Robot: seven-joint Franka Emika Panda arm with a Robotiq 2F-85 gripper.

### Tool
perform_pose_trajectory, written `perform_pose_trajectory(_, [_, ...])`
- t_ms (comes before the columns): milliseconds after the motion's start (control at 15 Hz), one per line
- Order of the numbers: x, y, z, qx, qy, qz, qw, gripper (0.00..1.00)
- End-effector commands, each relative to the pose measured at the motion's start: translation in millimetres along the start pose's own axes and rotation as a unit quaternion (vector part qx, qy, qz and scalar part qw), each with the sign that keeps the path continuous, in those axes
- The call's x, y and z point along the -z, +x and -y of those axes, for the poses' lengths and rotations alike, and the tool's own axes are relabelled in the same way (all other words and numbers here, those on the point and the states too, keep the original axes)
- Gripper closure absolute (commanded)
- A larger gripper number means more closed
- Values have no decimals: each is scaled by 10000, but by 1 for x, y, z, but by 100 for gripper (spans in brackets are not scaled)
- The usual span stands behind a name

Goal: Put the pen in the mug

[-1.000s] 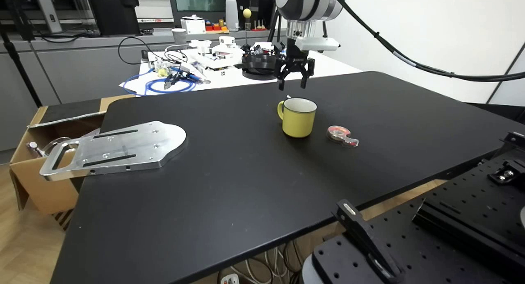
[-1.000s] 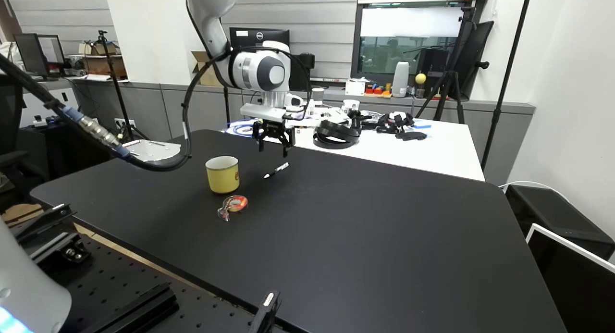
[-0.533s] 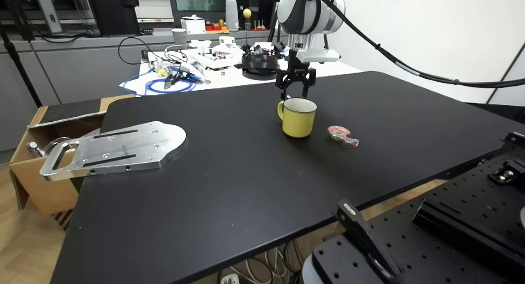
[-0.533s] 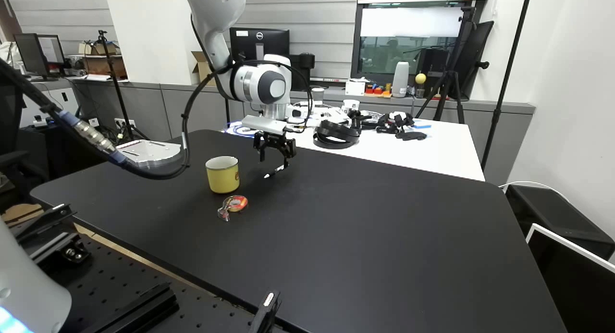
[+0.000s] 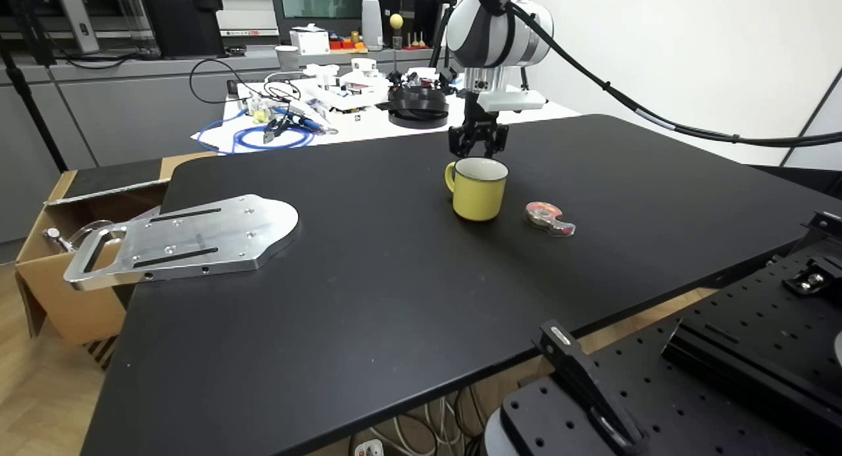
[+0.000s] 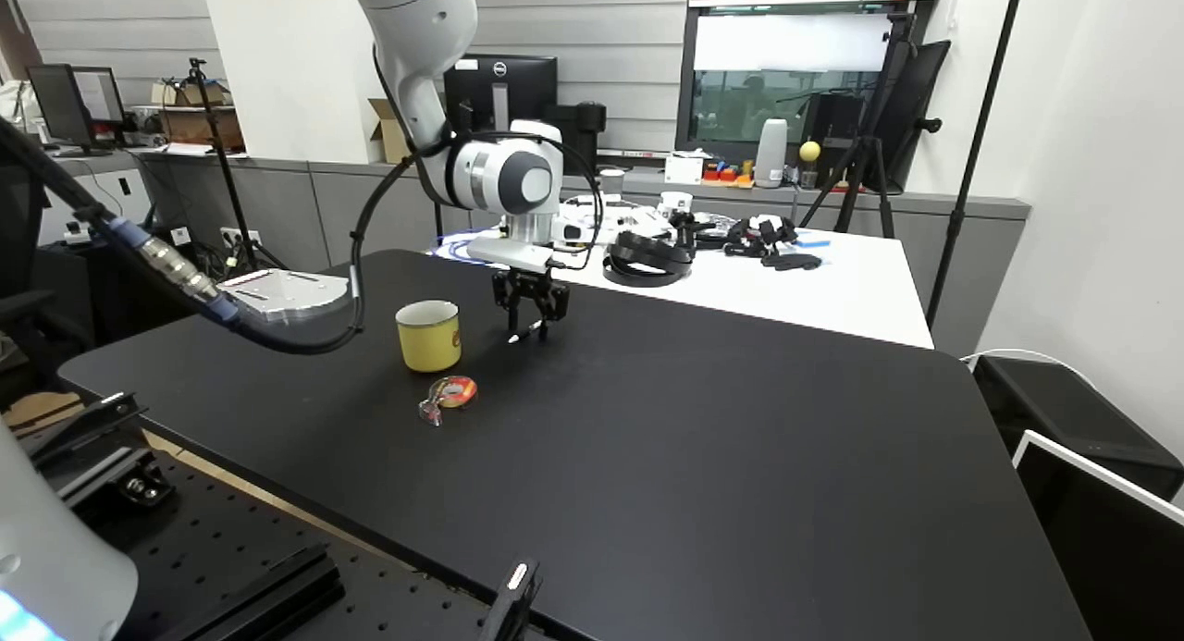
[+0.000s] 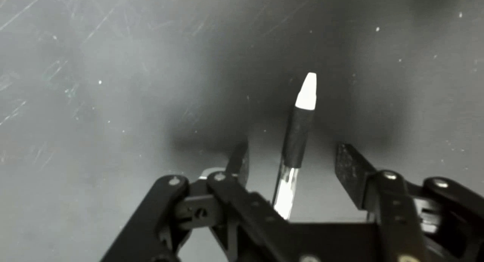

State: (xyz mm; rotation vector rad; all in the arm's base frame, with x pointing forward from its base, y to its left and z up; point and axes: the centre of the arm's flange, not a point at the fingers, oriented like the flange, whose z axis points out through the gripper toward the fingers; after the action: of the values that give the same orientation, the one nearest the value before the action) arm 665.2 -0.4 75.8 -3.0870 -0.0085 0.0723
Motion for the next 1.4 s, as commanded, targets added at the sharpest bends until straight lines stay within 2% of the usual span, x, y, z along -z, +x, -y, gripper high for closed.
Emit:
perform_pose_trajectory(0, [-5,9,0,-191,-54,7,9998,66])
perform_pose_trajectory(267, [1,13,0,-379,-81,5,9992,95])
perform_pose_trajectory(333, [4,14,-2,-444,-103,28,9990,99])
perform_pose_trajectory(533, [20,17,-6,-569,-100,173,9982,97])
perform_pose_trajectory(800, [61,25,-17,-664,-13,492,9966,97])
perform_pose_trajectory(1000, [101,31,-28,-673,23,1053,9922,97])
perform_pose_trajectory(1200, [139,27,-34,-585,51,1892,9802,97])
perform_pose_trajectory(1333, [152,18,-31,-488,83,2544,9658,97])
